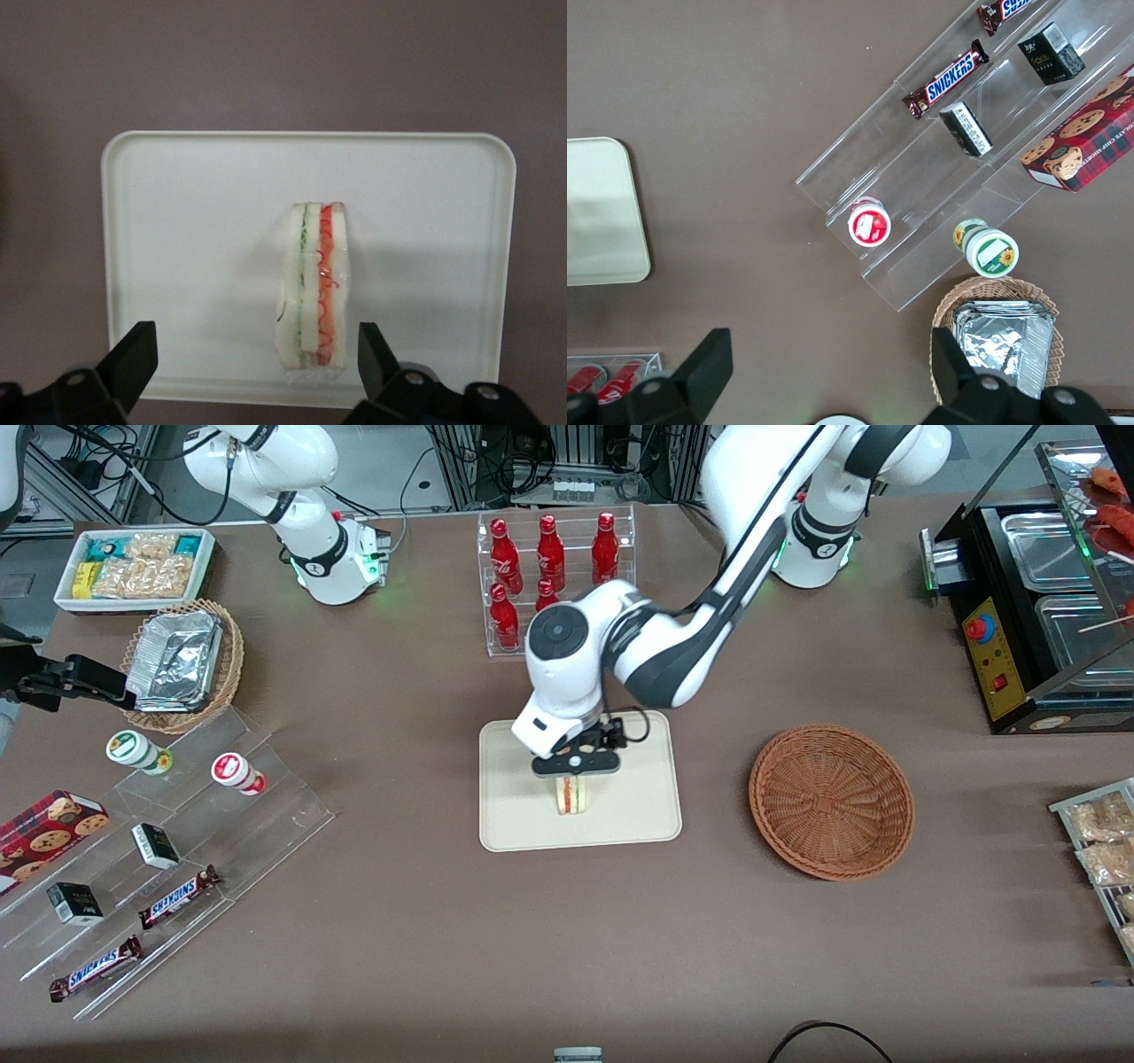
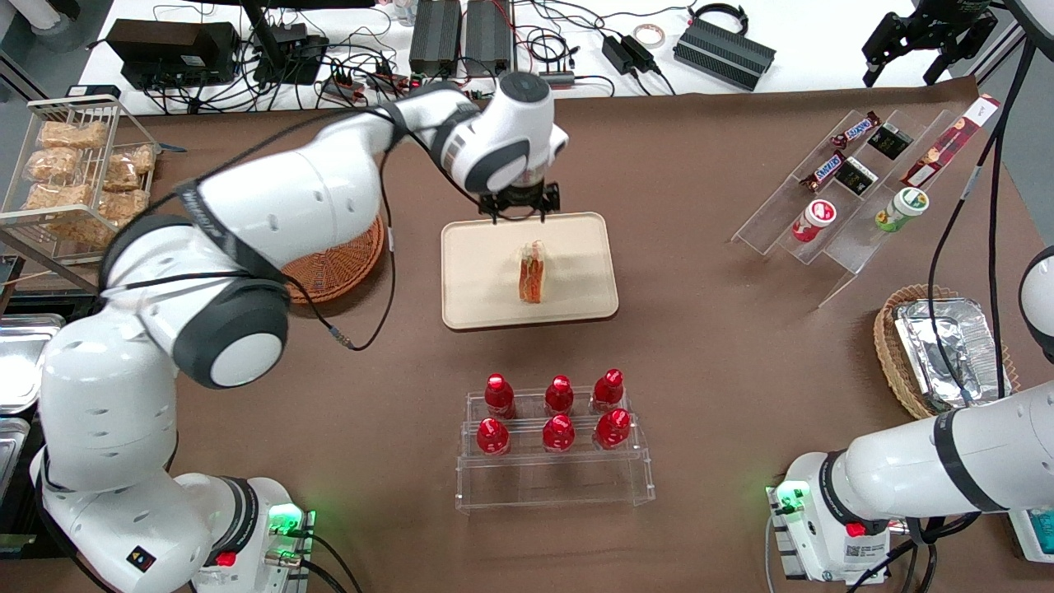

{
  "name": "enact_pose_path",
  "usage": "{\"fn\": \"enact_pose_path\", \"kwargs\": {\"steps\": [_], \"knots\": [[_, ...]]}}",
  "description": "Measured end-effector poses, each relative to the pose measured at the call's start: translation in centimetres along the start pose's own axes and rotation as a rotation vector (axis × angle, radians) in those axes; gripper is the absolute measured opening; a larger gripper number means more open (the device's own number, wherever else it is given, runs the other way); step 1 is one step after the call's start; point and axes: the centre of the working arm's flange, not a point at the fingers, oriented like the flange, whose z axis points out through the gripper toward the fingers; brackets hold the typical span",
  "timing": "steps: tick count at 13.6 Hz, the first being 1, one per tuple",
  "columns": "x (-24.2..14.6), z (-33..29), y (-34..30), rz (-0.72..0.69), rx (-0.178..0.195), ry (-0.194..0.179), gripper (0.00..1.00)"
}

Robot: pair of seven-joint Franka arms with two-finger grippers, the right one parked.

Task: Place sandwich from basket to tray

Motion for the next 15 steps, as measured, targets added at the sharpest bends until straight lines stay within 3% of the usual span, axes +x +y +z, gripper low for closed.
{"fn": "enact_pose_path", "kwargs": {"steps": [3, 7, 12, 15], "knots": [[3.2, -8.0, -6.5, -0.104, 0.019, 0.017, 1.00], [5.5, -14.8, -16.8, -0.190, 0.013, 0.052, 1.00], [5.1, -19.6, -33.1, -0.039, -0.018, -0.018, 1.00], [5.0, -20.7, -40.3, 0.067, -0.016, -0.056, 1.00]]}}
